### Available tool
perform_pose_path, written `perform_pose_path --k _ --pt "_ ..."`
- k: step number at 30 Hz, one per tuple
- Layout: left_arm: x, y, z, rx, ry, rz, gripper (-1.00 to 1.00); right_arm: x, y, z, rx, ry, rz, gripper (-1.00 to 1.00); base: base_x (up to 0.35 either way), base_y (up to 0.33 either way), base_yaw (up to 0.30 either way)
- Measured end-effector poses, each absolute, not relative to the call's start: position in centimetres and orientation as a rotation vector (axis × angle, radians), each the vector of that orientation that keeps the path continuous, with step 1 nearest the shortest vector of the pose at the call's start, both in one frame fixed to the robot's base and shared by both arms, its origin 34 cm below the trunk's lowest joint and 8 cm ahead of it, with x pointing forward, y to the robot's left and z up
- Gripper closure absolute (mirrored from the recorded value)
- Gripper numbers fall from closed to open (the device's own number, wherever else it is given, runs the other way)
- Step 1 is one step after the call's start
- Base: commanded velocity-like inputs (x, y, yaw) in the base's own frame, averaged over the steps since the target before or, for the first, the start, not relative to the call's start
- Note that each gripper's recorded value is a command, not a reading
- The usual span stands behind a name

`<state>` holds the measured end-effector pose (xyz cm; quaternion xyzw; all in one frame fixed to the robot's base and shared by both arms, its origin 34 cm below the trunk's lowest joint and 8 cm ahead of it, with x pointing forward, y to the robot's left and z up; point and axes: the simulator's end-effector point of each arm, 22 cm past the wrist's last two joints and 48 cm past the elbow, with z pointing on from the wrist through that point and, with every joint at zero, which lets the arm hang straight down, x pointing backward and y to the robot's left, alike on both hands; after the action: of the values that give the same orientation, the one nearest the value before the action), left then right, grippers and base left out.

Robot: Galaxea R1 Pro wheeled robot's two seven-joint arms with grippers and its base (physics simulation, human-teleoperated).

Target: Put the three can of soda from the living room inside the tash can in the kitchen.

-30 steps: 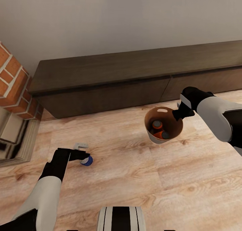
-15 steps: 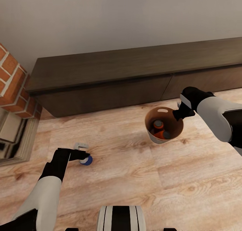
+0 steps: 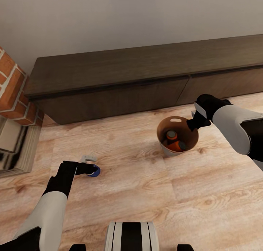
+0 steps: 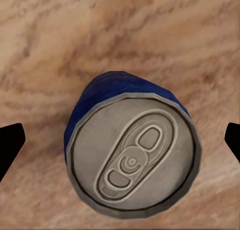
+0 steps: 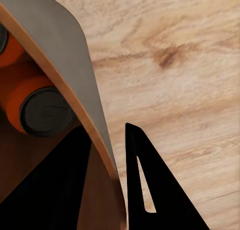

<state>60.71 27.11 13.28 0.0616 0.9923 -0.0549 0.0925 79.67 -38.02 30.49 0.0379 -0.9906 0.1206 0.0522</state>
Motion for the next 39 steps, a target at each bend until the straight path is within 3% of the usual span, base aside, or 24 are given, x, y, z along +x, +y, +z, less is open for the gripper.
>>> perform_pose_path --k 37,38,39 --pt "59.3 26.9 11.3 0.182 2.985 -0.175 -1.00 79.6 -38.1 28.6 0.173 -2.972 0.416 1.00 0.000 0.000 0.000" --pt "59.3 26.9 11.3 0.182 2.985 -0.174 1.00 79.6 -38.1 28.6 0.173 -2.972 0.416 1.00 0.000 0.000 0.000" --pt "59.3 27.0 11.3 0.181 2.984 -0.173 1.00 79.6 -38.1 28.6 0.173 -2.972 0.416 1.00 0.000 0.000 0.000"
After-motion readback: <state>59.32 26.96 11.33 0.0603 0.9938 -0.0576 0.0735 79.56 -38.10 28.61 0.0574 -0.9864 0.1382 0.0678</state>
